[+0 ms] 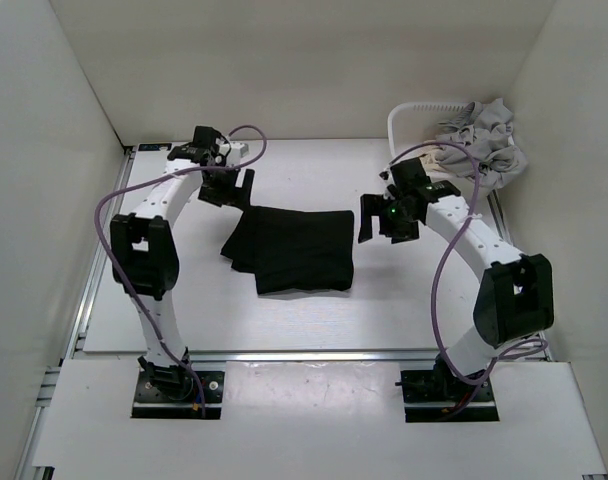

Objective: Fold and stack the trousers
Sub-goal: Fold the trousers

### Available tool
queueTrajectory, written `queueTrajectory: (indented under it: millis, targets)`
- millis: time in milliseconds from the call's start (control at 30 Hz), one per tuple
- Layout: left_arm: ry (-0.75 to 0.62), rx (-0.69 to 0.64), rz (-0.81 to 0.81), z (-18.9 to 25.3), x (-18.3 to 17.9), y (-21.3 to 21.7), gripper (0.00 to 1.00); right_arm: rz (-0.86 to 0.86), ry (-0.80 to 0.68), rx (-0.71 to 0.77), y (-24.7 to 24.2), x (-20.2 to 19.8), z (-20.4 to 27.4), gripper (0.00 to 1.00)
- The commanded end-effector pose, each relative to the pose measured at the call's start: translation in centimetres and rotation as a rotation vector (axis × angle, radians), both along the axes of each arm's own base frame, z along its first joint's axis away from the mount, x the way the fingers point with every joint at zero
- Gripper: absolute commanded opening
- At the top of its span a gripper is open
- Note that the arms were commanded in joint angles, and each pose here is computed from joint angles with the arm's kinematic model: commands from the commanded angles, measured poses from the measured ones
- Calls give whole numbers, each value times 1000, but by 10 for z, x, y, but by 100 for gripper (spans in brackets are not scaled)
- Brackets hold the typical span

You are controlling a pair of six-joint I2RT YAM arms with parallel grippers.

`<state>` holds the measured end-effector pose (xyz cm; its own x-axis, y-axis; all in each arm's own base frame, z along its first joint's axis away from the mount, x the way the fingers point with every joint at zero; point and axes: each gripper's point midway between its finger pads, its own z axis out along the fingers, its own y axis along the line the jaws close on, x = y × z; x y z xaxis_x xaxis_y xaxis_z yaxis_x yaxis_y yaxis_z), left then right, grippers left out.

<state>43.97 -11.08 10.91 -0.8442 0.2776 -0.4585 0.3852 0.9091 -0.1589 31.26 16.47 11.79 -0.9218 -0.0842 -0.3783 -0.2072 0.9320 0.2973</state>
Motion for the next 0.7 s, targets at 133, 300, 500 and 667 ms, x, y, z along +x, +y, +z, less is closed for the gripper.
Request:
queueTrajectory:
  millis: [133,300,500,667]
  targets:
    - [-5,13,77,3,-24,27,100,-82,0,-82,-20,6,5,99]
    - [24,9,82,-16,-44,32,100,-122,-22,-41,-12,20,6,99]
    - [72,16,82,-36,-53,33,99,-133,6,-17,-4,24,-2,99]
    - [61,6,78,-31,-55,31,99,-105,-20,-48,-3,21,5,99]
